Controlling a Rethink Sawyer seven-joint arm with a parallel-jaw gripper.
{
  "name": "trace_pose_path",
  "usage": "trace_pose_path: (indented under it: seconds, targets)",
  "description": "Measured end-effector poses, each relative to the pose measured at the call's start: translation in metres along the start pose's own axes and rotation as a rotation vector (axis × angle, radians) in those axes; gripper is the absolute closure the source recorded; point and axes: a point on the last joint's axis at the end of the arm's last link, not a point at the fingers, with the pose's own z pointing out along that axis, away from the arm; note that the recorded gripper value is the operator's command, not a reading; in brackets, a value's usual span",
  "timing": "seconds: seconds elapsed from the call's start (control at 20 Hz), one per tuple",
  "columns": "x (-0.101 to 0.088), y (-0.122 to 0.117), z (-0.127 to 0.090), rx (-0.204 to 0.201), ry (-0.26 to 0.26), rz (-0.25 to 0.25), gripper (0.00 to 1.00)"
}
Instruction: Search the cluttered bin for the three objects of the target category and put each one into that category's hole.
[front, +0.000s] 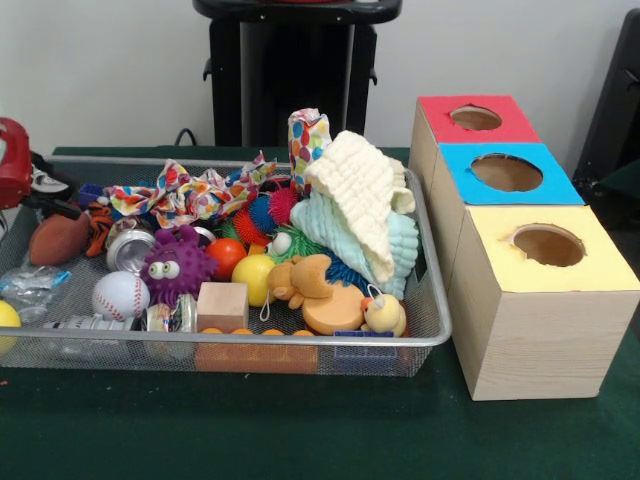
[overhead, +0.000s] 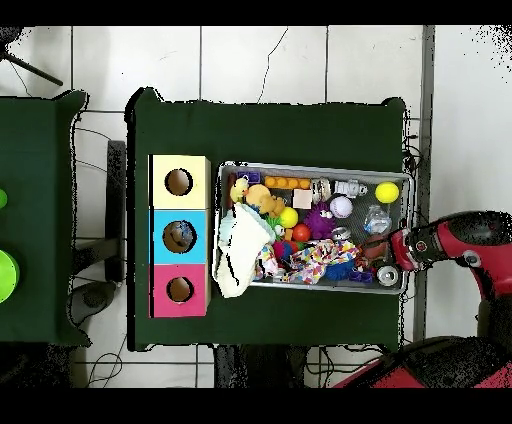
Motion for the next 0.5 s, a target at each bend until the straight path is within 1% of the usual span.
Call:
trace_pose_path:
  seconds: [0.05, 0.1, 0.15, 0.25, 0.3, 0.4, 0.45, 0.5]
  targets:
    - [0.000, 0.000, 0.000, -0.004, -0.004, -0.001, 0.00]
    - [-0.001, 0.000, -0.001, -0.019, -0.018, -0.002, 0.00]
    - [-0.005, -0.002, -0.005, -0.056, -0.058, -0.001, 0.00]
    - [-0.008, -0.004, -0.008, -0.077, -0.088, 0.001, 0.00]
    - [-0.018, -0.010, -0.015, -0.124, -0.174, 0.010, 0.00]
    - [-0.024, -0.015, -0.020, -0.148, -0.236, 0.015, 0.00]
    - [-0.029, -0.017, -0.025, -0.166, -0.288, 0.018, 0.00]
    - [-0.030, -0.018, -0.027, -0.175, -0.309, 0.018, 0.00]
